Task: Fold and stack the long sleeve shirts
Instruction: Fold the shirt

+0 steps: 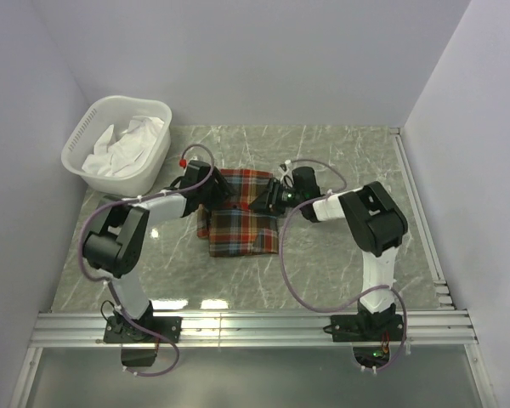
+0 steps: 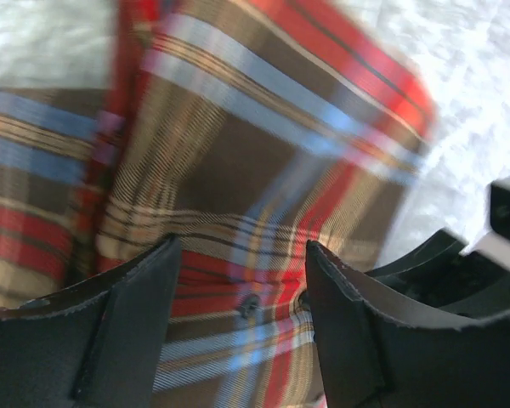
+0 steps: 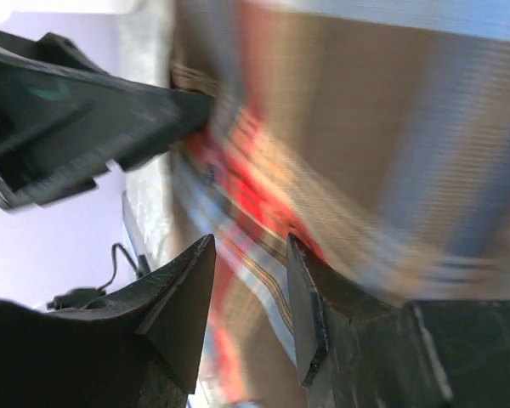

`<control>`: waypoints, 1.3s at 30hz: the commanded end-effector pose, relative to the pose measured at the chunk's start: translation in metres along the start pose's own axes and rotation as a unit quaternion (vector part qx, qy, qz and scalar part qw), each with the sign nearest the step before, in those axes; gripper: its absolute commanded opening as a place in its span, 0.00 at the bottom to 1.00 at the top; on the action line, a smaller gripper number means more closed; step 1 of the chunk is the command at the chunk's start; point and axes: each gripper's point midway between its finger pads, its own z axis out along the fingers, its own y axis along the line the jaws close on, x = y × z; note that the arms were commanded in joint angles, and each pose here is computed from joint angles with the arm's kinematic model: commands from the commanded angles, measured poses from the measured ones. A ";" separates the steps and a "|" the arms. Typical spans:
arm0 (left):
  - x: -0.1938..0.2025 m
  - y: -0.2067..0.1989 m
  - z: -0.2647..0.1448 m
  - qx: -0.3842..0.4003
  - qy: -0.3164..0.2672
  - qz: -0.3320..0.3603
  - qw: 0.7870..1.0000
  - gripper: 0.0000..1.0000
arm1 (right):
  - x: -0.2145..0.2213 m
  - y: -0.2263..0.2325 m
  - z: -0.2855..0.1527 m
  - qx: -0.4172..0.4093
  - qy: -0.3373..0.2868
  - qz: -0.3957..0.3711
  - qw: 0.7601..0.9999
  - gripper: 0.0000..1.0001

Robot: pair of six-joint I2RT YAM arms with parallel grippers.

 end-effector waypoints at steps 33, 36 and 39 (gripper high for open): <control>-0.087 -0.005 0.096 0.028 -0.037 -0.039 0.998 0.61 | -0.118 -0.067 0.013 0.007 -0.098 0.123 0.988 0.47; -0.091 0.000 0.097 0.021 -0.041 -0.032 0.998 0.62 | -0.122 -0.069 0.004 0.012 -0.107 0.116 0.987 0.47; -0.102 -0.010 0.087 0.025 -0.052 -0.018 0.998 0.63 | -0.132 -0.055 -0.012 0.018 -0.118 0.085 0.989 0.47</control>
